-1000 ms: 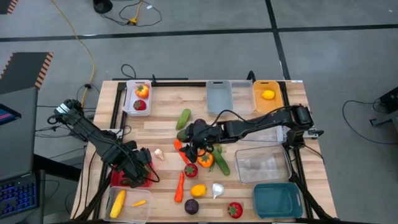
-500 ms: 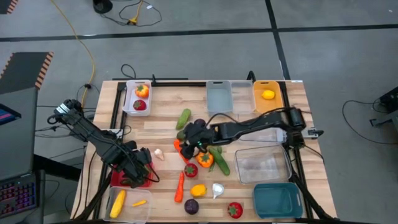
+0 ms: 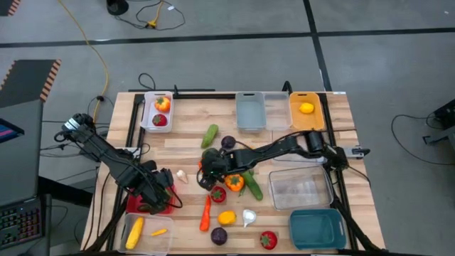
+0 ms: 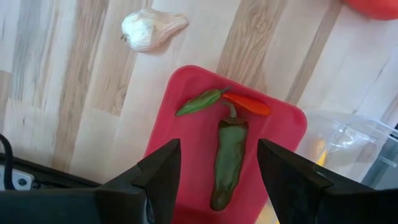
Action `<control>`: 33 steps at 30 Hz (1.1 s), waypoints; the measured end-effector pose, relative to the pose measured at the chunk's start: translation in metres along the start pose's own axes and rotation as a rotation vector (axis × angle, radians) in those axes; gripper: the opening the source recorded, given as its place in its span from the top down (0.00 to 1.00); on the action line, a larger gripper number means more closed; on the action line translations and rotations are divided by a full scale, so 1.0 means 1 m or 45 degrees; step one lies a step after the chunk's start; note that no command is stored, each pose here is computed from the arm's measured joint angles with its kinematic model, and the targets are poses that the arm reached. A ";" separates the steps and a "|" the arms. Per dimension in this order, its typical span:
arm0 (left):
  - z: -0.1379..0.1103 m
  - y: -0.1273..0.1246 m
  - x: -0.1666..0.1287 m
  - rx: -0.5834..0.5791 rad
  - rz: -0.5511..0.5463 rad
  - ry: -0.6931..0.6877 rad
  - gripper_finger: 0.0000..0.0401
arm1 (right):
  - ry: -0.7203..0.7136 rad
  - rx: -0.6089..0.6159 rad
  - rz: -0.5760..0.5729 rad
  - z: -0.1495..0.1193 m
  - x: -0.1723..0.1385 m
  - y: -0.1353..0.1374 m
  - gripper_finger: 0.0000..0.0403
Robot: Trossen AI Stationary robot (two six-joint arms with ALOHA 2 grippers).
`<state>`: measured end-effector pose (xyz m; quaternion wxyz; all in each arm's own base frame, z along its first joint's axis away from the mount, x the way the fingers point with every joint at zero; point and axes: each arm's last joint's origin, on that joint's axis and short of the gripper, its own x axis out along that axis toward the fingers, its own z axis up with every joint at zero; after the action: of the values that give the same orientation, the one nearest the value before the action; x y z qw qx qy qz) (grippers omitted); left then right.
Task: Sort produce into baskets
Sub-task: Put the top carrot into the top transparent bin
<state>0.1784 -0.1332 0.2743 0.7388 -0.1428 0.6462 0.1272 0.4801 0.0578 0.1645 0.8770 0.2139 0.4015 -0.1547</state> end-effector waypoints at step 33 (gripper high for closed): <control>0.000 0.000 0.000 -0.015 0.004 -0.015 0.50 | 0.107 -0.093 -0.071 -0.004 0.008 0.001 0.72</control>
<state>0.1789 -0.1331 0.2743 0.7415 -0.1454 0.6414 0.1329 0.4837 0.0598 0.1563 0.8619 0.1767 0.4491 -0.1553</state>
